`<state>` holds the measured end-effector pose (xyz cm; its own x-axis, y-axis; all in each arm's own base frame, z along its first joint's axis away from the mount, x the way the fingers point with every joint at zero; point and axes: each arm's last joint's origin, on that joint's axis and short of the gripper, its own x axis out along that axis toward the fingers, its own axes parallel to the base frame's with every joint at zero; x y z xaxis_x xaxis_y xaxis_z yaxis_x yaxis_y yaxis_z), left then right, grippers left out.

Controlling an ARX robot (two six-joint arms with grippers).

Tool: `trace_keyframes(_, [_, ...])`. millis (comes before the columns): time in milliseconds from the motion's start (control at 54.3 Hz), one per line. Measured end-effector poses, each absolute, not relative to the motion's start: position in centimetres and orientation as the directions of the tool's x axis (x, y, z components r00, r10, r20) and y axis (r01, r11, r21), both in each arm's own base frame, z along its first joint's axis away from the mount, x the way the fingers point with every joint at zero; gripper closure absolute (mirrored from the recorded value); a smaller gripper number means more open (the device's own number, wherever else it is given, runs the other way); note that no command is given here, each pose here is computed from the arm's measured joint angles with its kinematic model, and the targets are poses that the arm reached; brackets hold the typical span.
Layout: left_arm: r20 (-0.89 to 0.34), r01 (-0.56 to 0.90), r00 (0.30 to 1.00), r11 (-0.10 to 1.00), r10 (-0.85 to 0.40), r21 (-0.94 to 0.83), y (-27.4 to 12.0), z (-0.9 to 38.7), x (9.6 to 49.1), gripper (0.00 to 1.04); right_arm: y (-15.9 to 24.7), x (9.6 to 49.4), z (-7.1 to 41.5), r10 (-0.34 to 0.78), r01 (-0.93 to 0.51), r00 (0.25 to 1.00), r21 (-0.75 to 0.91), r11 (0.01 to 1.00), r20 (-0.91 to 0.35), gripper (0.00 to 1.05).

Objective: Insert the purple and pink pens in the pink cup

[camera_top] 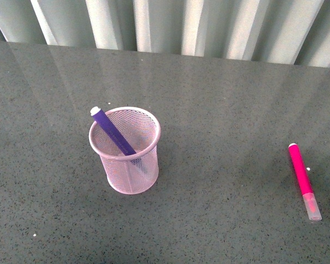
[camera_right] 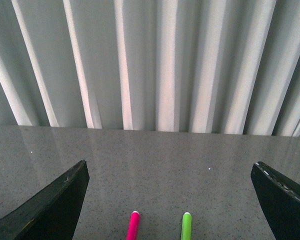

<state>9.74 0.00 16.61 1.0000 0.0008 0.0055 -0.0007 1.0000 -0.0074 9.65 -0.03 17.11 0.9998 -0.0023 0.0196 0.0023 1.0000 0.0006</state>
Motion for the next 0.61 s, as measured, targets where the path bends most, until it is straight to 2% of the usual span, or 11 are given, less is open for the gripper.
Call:
trace_keyframes(37, [0.005,-0.001,1.0,1.0,0.001,-0.007,0.0,16.61,9.74,0.74,-0.03,9.65,17.11,-0.002,0.002,1.0,0.001,1.0,0.02,0.07])
trace_keyframes(442, [0.005,-0.001,1.0,1.0,0.001,-0.007,0.0,16.6,9.74,0.06,-0.03,9.65,17.11,-0.002,0.002,1.0,0.001,1.0,0.02,0.07])
trace_keyframes(534, [0.005,0.0,1.0,1.0,0.0,-0.005,0.0,16.62,9.74,0.07,-0.03,9.65,17.12,-0.003,0.003,1.0,0.001,1.0,0.019,0.07])
trace_keyframes(571, [0.005,-0.001,1.0,1.0,0.001,-0.005,0.0,16.6,9.74,0.07,-0.02,9.69,17.0,-0.018,0.019,0.999,0.01,1.0,-0.032,0.07])
trace_keyframes(608, [0.005,-0.001,1.0,1.0,0.001,-0.005,0.0,16.62,9.74,0.07,-0.11,9.75,16.96,-0.063,0.068,0.984,0.021,0.997,-0.167,0.07])
